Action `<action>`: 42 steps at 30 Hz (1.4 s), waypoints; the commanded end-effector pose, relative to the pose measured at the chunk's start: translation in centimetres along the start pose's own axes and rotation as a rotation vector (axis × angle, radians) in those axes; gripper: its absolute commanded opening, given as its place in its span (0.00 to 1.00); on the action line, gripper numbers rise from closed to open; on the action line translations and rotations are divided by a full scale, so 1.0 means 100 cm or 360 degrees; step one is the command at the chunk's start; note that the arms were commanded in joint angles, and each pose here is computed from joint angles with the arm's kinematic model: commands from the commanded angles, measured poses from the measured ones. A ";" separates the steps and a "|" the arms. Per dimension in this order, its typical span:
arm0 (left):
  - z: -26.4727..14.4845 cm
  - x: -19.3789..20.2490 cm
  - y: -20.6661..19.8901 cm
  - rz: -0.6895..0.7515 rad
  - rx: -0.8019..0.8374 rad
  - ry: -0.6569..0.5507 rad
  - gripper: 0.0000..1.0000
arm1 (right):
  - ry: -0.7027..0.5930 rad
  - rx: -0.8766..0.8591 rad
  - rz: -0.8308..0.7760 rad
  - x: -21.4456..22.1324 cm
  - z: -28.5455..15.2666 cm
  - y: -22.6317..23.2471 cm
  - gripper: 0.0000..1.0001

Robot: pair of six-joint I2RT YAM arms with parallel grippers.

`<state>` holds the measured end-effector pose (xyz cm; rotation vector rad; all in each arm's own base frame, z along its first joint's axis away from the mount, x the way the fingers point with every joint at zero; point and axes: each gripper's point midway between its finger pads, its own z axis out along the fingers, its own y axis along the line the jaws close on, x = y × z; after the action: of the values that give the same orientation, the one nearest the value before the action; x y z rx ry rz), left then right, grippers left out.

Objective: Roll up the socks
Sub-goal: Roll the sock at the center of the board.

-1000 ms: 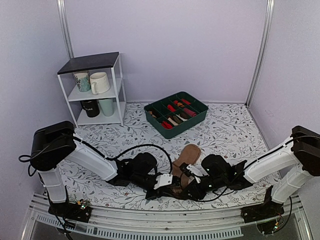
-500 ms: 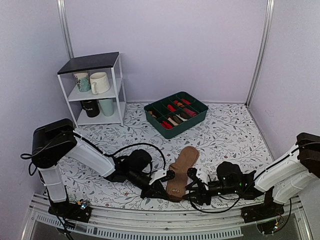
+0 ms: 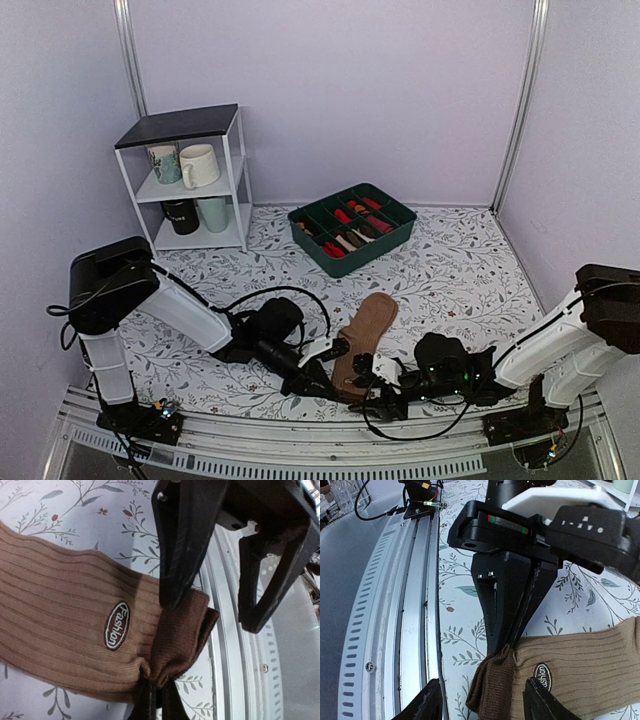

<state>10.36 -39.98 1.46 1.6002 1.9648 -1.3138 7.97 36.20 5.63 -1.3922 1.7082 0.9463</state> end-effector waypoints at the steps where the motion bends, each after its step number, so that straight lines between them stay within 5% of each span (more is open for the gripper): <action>1: 0.003 0.021 0.006 -0.0103 -0.0015 0.0106 0.00 | 0.0090 -0.0001 -0.0062 0.010 0.013 0.003 0.54; 12: 0.004 0.022 0.007 -0.0100 -0.0012 0.0108 0.00 | 0.0232 0.0115 0.0099 0.032 0.019 -0.005 0.45; 18: 0.003 0.015 0.007 -0.0076 -0.0014 0.0088 0.00 | 0.0340 0.0283 0.0196 0.049 0.022 -0.022 0.04; 19: 0.003 0.014 0.007 -0.0071 -0.0014 0.0084 0.01 | 0.0353 0.0304 0.0224 0.052 0.021 -0.024 0.03; 21: 0.001 0.008 0.007 -0.0042 -0.0021 0.0054 0.22 | 0.0366 0.0335 0.0266 0.056 0.018 -0.027 0.02; 23: -0.003 0.000 0.007 -0.0001 -0.0051 0.0020 0.29 | 0.0359 0.0330 0.0346 0.058 0.013 -0.028 0.02; 35: -0.056 -0.057 -0.023 0.0638 -0.0303 -0.0394 0.32 | 0.0368 -0.0069 0.0973 0.072 -0.008 -0.011 0.02; 42: -0.036 -0.059 -0.036 0.0838 -0.0160 -0.0373 0.35 | 0.0465 -0.0202 0.1324 0.083 -0.010 -0.005 0.02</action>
<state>11.07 -39.55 9.38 1.5963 1.4464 -1.1035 9.83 33.77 1.85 -0.9546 2.2931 1.2659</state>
